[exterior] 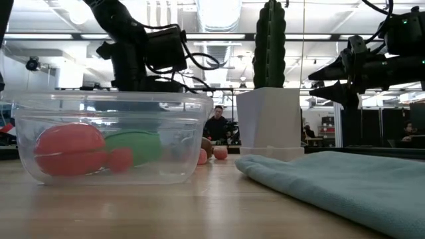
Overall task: Pick and placing Produce into tupperware
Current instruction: Put the pink peach into the transparent bin
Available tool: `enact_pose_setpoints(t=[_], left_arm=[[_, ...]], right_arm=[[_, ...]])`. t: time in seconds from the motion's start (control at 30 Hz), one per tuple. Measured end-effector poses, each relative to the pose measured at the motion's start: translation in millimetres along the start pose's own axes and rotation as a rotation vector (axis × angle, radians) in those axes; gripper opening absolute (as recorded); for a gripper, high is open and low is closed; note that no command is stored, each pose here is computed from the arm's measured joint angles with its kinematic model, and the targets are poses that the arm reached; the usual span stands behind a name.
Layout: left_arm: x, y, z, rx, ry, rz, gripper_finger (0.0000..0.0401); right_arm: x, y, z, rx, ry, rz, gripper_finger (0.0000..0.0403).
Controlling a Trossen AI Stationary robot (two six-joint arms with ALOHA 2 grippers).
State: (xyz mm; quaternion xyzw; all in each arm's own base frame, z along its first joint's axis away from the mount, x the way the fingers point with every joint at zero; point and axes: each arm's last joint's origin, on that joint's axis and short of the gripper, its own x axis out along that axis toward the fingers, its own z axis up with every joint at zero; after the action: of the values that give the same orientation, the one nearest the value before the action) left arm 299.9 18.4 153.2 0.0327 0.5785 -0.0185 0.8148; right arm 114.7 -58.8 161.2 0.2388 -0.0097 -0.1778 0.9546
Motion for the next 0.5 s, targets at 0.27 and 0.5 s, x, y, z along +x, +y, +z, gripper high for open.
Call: enact_pose_setpoints(t=[0.27,0.5], left_arm=[[4.5,0.3,0.2,-0.001,0.001,0.000,0.0120],[4.7,0.4,0.6,-0.002,0.003,0.000,0.0120]], right_arm=[[0.0,0.0,0.0,0.000,0.000,0.000,0.0233],[0.0,0.0,0.0,0.000,0.000,0.000,0.0233]])
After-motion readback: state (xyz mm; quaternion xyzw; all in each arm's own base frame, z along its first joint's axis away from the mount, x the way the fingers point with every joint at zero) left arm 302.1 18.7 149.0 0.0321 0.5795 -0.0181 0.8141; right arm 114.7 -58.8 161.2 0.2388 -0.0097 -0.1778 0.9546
